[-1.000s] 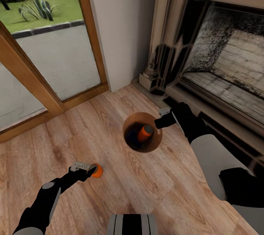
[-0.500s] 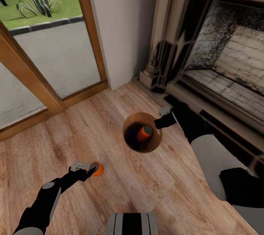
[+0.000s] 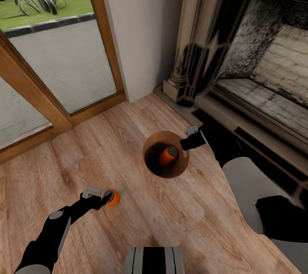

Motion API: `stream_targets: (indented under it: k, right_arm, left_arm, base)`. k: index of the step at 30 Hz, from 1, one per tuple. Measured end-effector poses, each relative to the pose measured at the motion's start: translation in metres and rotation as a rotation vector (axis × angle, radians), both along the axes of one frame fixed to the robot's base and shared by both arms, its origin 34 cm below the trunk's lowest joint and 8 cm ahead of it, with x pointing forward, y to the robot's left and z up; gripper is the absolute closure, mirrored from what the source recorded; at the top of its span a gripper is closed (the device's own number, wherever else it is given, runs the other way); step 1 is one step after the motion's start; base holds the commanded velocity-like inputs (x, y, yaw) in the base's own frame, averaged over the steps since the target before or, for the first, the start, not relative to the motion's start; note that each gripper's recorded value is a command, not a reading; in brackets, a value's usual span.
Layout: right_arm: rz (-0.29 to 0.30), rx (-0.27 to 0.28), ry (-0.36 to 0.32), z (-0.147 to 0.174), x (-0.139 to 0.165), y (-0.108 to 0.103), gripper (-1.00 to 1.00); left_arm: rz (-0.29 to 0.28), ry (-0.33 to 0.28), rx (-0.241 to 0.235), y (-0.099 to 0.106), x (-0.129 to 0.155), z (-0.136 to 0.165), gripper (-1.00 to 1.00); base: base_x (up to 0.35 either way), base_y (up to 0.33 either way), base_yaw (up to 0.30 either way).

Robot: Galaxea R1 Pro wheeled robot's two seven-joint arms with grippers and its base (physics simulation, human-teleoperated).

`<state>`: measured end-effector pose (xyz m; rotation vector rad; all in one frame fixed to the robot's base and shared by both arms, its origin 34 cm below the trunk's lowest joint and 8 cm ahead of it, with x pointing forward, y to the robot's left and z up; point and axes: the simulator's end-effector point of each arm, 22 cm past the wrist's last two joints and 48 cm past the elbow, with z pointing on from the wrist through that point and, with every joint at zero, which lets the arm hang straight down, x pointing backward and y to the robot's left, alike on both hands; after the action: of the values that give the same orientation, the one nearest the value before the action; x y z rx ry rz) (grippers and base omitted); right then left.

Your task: Put the three can of soda from the living room inside the tash can in the kitchen.

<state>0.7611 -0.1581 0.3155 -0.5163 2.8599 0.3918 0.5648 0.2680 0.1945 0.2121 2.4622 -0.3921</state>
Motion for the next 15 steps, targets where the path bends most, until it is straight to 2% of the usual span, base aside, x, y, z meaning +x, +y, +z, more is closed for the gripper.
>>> stream_targets:
  k: [8,15]
  right_arm:
    - [-0.001,0.002,0.002,0.0,-0.001,0.0,1.0]
    - [0.001,-0.002,0.03,-0.021,-0.007,0.0,1.0]
  left_arm:
    - [0.001,0.001,0.001,0.0,0.0,0.0,-1.0]
    - [0.004,0.041,0.001,0.0,-0.013,-0.018,-1.0]
  base:
    - [0.01,0.0,0.0]
    - [0.0,0.0,0.0]
